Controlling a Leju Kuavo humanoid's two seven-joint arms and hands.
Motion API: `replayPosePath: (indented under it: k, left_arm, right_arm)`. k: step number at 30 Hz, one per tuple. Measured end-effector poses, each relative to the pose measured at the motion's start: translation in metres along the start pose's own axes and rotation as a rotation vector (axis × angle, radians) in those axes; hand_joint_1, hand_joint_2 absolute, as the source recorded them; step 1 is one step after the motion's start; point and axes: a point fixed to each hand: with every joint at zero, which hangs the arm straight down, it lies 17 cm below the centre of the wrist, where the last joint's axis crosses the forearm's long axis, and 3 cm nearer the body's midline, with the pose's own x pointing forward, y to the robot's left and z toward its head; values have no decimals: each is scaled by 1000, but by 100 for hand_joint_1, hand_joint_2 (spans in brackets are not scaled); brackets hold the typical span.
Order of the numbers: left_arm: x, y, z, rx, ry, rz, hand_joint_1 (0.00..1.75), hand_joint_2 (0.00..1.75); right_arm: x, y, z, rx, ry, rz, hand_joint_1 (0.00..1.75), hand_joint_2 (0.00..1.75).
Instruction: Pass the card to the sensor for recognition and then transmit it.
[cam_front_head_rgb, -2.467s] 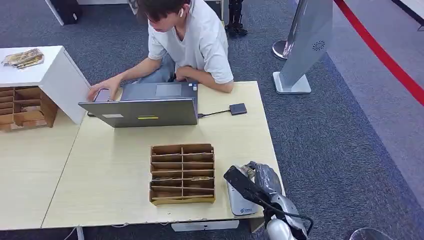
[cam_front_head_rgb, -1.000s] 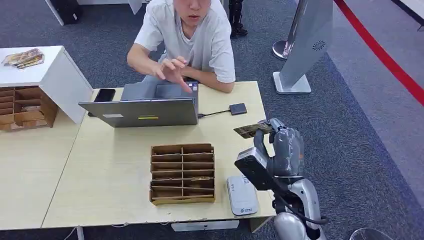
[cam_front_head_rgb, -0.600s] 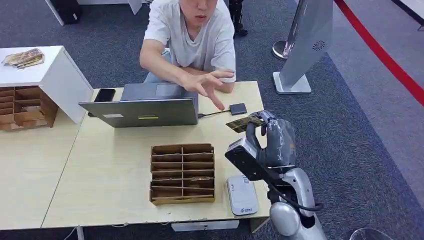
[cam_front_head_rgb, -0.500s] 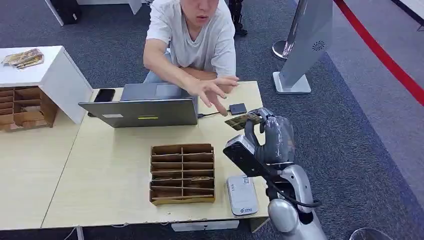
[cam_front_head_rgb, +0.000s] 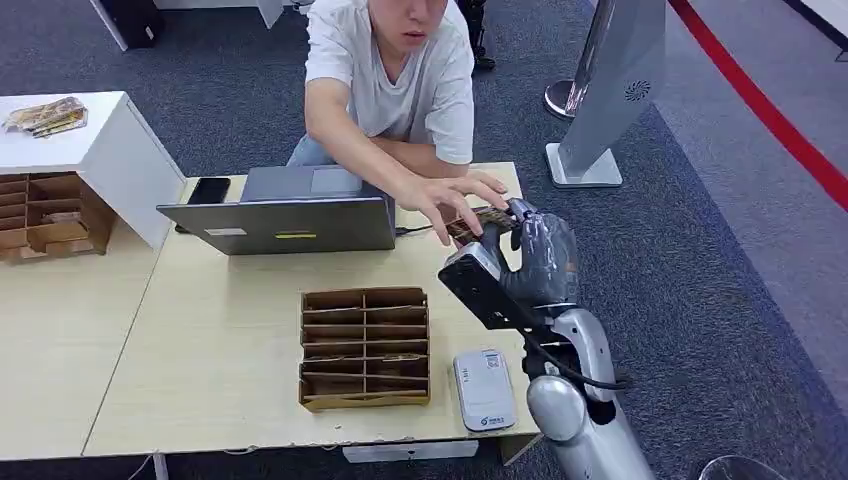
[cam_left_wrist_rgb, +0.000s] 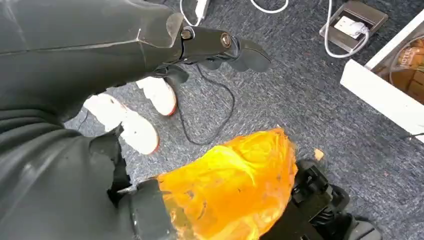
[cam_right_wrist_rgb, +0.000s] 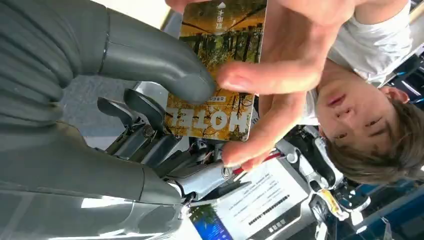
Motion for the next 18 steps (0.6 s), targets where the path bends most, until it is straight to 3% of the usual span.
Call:
replayPosePath:
  k: [1, 5, 6, 15, 16, 18]
  left_arm:
    - [0, 0, 0, 1, -1, 0, 0, 0]
    - [1, 1, 0, 1, -1, 2, 0, 0]
    - [1, 1, 0, 1, -1, 3, 0, 0]
    - [1, 0, -1, 1, -5, 7, 0, 0]
    - [0, 0, -1, 1, -4, 8, 0, 0]
    - [-1, 0, -1, 1, -1, 9, 0, 0]
  right_arm:
    - [0, 1, 0, 1, 0, -5, 61, 175]
    - [1, 3, 0, 4, 3, -17, 61, 175]
    - [1, 3, 0, 4, 3, -17, 0, 175]
    - [6, -1, 0, -22, -17, -19, 0, 175]
    - [6, -2, 0, -27, -20, -19, 0, 0]
    - [8, -2, 1, -29, -27, -19, 0, 0]
